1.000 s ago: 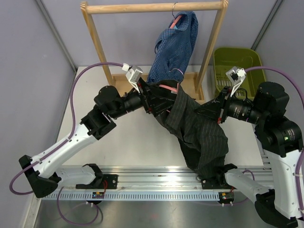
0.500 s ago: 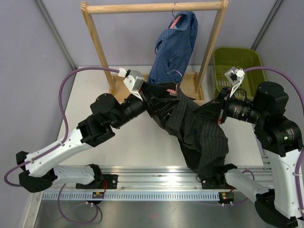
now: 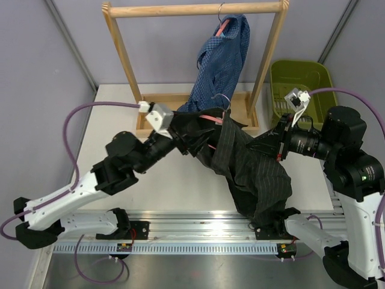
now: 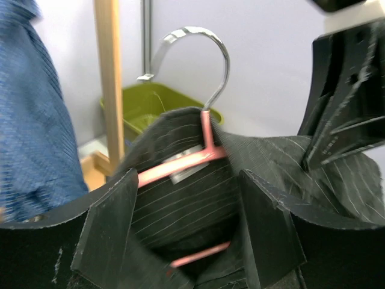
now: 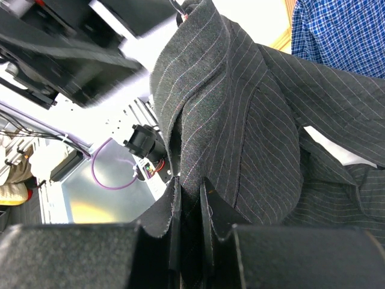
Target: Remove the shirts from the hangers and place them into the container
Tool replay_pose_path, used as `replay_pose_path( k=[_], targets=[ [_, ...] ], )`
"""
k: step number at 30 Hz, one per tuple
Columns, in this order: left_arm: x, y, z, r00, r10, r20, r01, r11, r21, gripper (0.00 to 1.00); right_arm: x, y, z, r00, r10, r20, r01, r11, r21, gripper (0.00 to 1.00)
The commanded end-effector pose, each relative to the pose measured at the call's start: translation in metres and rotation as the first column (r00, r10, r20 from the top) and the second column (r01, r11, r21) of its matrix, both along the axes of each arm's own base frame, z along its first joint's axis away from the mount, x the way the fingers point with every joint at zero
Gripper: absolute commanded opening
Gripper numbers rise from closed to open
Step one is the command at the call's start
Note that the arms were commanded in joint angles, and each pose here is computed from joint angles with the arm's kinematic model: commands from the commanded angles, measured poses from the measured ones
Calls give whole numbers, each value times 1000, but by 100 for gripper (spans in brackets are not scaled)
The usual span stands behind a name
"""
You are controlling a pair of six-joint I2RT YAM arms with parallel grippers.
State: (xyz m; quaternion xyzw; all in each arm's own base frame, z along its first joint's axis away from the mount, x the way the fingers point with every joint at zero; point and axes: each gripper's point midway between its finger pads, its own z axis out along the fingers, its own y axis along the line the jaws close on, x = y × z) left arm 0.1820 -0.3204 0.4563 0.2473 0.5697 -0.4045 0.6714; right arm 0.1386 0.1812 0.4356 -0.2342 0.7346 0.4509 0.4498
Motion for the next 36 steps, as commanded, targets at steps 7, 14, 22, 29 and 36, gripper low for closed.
replay_pose_path(
  k=[7,14,22,29,36],
  targets=[
    [-3,39,54,991,90,100,-76,988,-137,72,-12,1,23,994,41,104,-44,998,34,0],
    [5,23,56,994,90,60,-83,991,-108,68,-13,1,26,994,37,105,-42,998,43,0],
    [11,4,54,988,151,44,-149,987,-54,66,-11,2,26,994,37,106,-43,998,48,0],
    [0,-17,54,985,155,74,-156,988,10,66,0,3,22,995,19,97,-23,999,40,0],
    [-11,-46,41,985,163,63,-168,982,87,63,5,2,19,995,-2,101,-1,999,33,0]
  ],
)
